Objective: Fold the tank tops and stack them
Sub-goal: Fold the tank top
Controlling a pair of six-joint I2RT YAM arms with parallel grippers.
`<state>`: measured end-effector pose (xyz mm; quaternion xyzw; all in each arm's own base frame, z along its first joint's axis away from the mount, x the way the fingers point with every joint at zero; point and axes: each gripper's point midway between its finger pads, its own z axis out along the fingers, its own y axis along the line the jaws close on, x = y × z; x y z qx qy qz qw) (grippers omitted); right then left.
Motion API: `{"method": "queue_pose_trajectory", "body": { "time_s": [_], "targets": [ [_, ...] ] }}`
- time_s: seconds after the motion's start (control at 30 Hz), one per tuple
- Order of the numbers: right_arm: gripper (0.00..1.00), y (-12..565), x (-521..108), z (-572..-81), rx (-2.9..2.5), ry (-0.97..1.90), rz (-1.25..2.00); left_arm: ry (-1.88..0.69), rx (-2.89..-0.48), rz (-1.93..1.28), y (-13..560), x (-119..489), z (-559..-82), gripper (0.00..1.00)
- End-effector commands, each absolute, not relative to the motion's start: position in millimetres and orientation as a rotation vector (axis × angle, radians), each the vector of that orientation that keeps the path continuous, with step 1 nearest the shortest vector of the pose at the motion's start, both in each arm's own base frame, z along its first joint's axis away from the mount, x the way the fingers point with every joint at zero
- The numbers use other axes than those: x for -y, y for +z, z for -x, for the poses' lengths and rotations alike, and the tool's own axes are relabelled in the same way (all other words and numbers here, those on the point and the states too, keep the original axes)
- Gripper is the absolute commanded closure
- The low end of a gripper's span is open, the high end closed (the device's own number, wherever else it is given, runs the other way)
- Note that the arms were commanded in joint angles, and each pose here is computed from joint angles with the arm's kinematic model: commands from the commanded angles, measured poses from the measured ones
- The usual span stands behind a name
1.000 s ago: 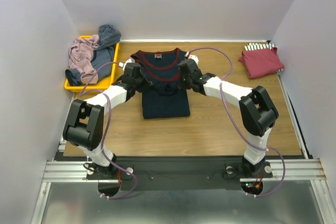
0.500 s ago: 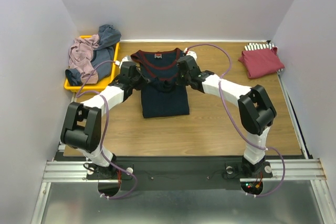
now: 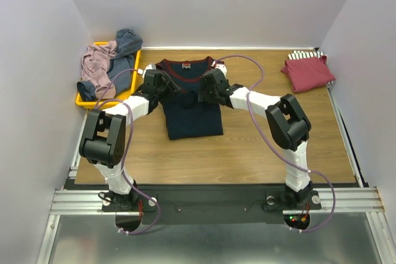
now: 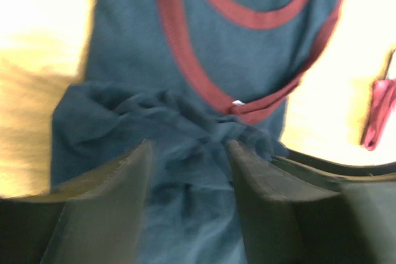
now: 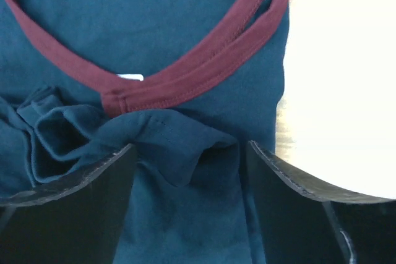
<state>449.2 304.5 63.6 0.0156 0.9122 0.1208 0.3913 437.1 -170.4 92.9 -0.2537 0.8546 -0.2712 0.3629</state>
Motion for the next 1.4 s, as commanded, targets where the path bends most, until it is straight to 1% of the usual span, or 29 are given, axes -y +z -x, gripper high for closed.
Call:
{"method": "queue_pose_trajectory", "body": {
  "time_s": [0.0, 0.03, 0.1, 0.13, 0.17, 0.23, 0.27, 0.3, 0.37, 0.43, 0.47, 0.57, 0.67, 0.73, 0.8, 0.93, 1.0, 1.03, 1.13, 1.23, 1.37],
  "targets": [
    [0.16, 133, -304, -467, -2.155, 0.353, -0.078, -0.749, -1.994, 0.552, 180, 169, -458, 0.31],
    [0.16, 140, -301, -465, -2.144, 0.349, -0.077, -0.739, -1.990, 0.559, 188, 166, -453, 0.31],
    [0.16, 160, -294, -457, -2.114, 0.361, -0.081, -0.670, -2.020, 0.644, 182, 153, -441, 0.31],
    [0.16, 164, -293, -453, -2.112, 0.372, -0.079, -0.631, -2.018, 0.693, 181, 144, -437, 0.34],
    [0.16, 169, -294, -448, -2.110, 0.392, -0.057, -0.608, -2.016, 0.724, 182, 137, -427, 0.38],
    [0.16, 173, -297, -439, -2.113, 0.419, -0.023, -0.545, -2.023, 0.821, 171, 123, -414, 0.42],
    [0.16, 171, -302, -431, -2.127, 0.447, 0.019, -0.522, -2.041, 0.850, 162, 117, -399, 0.44],
    [0.17, 169, -305, -429, -2.137, 0.464, 0.046, -0.515, -2.036, 0.875, 158, 114, -394, 0.44],
    [0.21, 161, -316, -423, -2.163, 0.508, 0.115, -0.539, -2.044, 0.895, 148, 115, -385, 0.45],
    [0.22, 154, -325, -419, -2.184, 0.548, 0.169, -0.543, -2.052, 0.903, 142, 116, -384, 0.46],
    [0.28, 146, -332, -417, -2.198, 0.555, 0.208, -0.533, -2.065, 0.916, 136, 115, -385, 0.46],
    [0.35, 133, -343, -414, -2.216, 0.557, 0.268, -0.452, -2.126, 0.963, 115, 111, -403, 0.50],
    [0.42, 128, -345, -413, -2.224, 0.559, 0.304, -0.439, -2.156, 0.961, 107, 113, -421, 0.55],
    [0.46, 126, -347, -411, -2.229, 0.567, 0.326, -0.414, -2.156, 0.951, 107, 113, -438, 0.56],
    [0.47, 123, -346, -410, -2.238, 0.560, 0.339, -0.427, -2.152, 0.916, 112, 118, -454, 0.58],
    [0.53, 116, -347, -409, -2.258, 0.560, 0.341, -0.452, -2.189, 0.858, 109, 129, -470, 0.63],
    [0.53, 109, -347, -411, -2.275, 0.542, 0.328, -0.494, -2.234, 0.807, 100, 142, -479, 0.69],
    [0.53, 107, -347, -412, -2.279, 0.535, 0.325, -0.505, -2.247, 0.793, 97, 145, -482, 0.73],
    [0.53, 101, -342, -421, -2.287, 0.474, 0.289, -0.558, -2.280, 0.754, 86, 157, -487, 0.79],
    [0.50, 98, -335, -433, -2.279, 0.396, 0.246, -0.597, -2.281, 0.721, 85, 165, -492, 0.80],
    [0.48, 93, -326, -458, -2.252, 0.289, 0.183, -0.653, -2.233, 0.675, 107, 171, -500, 0.81]
  ]
}}
